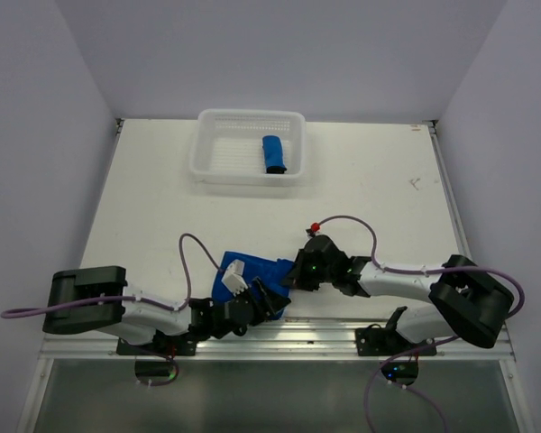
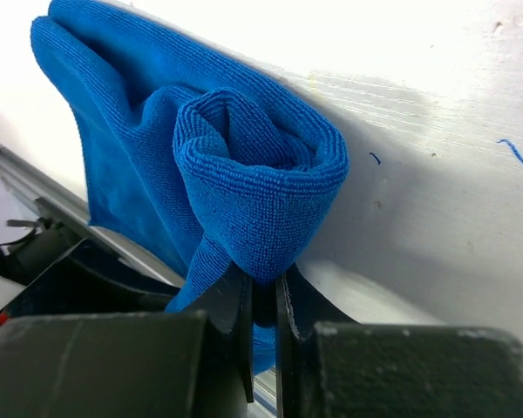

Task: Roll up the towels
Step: Roll the towel

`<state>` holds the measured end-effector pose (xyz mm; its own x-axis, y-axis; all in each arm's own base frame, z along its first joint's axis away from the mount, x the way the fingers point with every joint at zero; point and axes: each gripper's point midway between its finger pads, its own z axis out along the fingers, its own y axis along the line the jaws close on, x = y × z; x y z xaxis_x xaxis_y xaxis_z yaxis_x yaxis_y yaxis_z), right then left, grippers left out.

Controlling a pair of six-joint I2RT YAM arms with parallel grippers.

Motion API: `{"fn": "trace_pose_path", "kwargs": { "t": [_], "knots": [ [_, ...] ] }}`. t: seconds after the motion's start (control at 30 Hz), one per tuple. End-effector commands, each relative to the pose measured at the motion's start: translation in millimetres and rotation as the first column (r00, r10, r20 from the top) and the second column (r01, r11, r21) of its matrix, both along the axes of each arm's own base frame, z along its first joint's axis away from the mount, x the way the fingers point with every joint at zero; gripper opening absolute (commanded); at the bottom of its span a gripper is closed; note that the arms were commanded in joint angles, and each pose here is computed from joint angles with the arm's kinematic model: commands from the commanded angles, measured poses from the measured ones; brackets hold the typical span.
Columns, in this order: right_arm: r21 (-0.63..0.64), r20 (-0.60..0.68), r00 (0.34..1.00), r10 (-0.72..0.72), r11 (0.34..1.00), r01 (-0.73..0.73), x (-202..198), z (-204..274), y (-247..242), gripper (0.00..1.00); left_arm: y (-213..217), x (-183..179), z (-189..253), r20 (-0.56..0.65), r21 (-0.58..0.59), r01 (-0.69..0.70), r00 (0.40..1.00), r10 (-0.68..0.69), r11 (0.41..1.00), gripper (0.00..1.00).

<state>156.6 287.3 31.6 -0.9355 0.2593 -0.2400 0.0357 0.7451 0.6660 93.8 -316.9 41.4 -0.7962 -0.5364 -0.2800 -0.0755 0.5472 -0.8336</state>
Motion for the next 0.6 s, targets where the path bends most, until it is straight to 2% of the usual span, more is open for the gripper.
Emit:
{"fn": "trace_pose_path", "kwargs": {
  "t": [0.0, 0.13, 0.23, 0.27, 0.43, 0.47, 0.57],
  "knots": [
    [-0.114, 0.043, 0.999, -0.033, 0.993, 0.037, 12, 7, -14, 0.0, 29, -3, -26, 0.044, 0.22, 0.018, 0.999, -0.028, 0.975, 0.72],
    [-0.151, 0.026, 0.999, -0.032, 0.988, 0.036, 11, 10, -18, 0.0, 30, -2, -11, 0.069, 0.266, 0.013, 0.997, -0.032, 0.964, 0.78],
    [-0.167, 0.014, 0.999, -0.03, 0.985, 0.032, 10, 12, -18, 0.0, 42, 0, -6, 0.1, 0.358, -0.002, 0.994, -0.036, 0.934, 0.81],
    [-0.171, 0.012, 1.0, -0.029, 0.985, 0.031, 10, 12, -18, 0.0, 37, 0, 1, 0.109, 0.34, -0.003, 0.993, -0.037, 0.94, 0.81],
    [-0.179, 0.008, 1.0, -0.026, 0.983, 0.027, 12, 13, -17, 0.0, 36, -8, 19, 0.144, 0.417, 0.003, 0.987, -0.07, 0.909, 0.81],
    [-0.18, 0.003, 1.0, -0.026, 0.983, 0.026, 11, 12, -16, 0.0, 44, -5, 19, 0.169, 0.465, -0.016, 0.983, -0.071, 0.885, 0.8],
    [-0.18, -0.007, 1.0, -0.022, 0.984, 0.02, 10, 12, -15, 0.0, 39, -7, 36, 0.233, 0.516, -0.014, 0.964, -0.125, 0.857, 0.81]
  ]
}}
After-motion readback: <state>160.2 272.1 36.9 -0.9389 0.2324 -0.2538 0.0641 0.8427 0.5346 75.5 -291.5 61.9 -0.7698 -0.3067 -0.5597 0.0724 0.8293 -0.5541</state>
